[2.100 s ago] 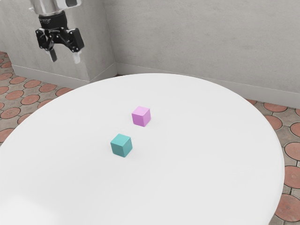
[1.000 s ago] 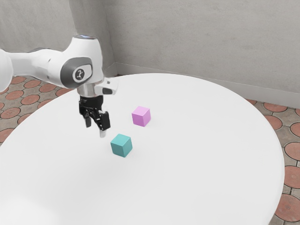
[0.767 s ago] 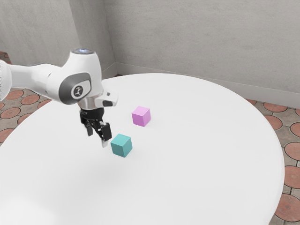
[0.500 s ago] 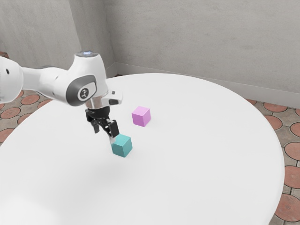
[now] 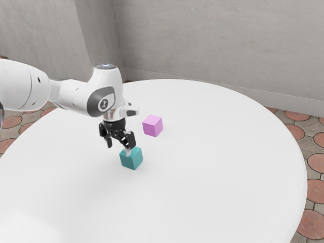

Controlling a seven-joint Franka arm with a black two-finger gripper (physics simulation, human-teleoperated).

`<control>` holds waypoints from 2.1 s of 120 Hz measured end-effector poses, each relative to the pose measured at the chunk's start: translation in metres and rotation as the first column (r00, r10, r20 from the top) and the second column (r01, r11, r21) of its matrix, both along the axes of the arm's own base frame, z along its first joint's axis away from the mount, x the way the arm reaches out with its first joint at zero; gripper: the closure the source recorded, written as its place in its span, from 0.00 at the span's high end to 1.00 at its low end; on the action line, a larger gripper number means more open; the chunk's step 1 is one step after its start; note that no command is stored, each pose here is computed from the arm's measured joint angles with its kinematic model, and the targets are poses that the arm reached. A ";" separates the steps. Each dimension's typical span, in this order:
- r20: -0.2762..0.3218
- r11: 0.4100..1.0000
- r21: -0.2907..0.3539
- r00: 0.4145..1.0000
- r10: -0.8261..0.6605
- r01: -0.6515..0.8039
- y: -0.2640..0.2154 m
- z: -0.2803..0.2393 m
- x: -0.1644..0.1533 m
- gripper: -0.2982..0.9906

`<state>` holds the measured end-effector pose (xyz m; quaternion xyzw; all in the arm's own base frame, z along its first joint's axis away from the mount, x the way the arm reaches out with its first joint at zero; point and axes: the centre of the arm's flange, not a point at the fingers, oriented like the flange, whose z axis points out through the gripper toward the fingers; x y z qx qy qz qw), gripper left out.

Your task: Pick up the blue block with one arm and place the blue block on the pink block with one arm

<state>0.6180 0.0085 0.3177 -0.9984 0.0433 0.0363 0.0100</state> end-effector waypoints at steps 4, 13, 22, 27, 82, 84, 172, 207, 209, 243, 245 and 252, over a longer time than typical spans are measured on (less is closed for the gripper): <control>-0.002 1.000 0.000 1.000 0.004 -0.004 -0.001 -0.003 0.003 0.77; -0.006 1.000 -0.001 1.000 0.014 -0.014 -0.001 -0.010 0.009 0.77; -0.009 1.000 0.000 1.000 0.024 -0.024 -0.001 -0.016 0.015 0.77; -0.007 1.000 0.001 1.000 0.027 -0.027 -0.002 -0.018 0.019 0.77; -0.019 0.999 0.002 0.999 0.048 -0.048 -0.010 -0.034 0.031 0.77; -0.022 0.999 0.002 0.999 0.048 -0.048 -0.011 -0.037 0.031 0.77; -0.029 0.999 -0.008 0.998 0.053 -0.053 -0.015 -0.066 0.041 0.71; -0.016 0.998 -0.004 0.998 0.056 -0.056 -0.014 -0.062 0.044 0.55; -0.012 0.998 -0.004 0.998 0.055 -0.056 -0.015 -0.059 0.044 0.54; 0.186 1.000 0.007 0.982 0.015 -0.017 -0.042 0.084 0.107 0.53; 0.188 1.000 0.007 0.982 0.017 -0.019 -0.041 0.087 0.111 0.52; 0.190 1.000 0.007 0.981 0.026 -0.028 -0.034 0.091 0.125 0.54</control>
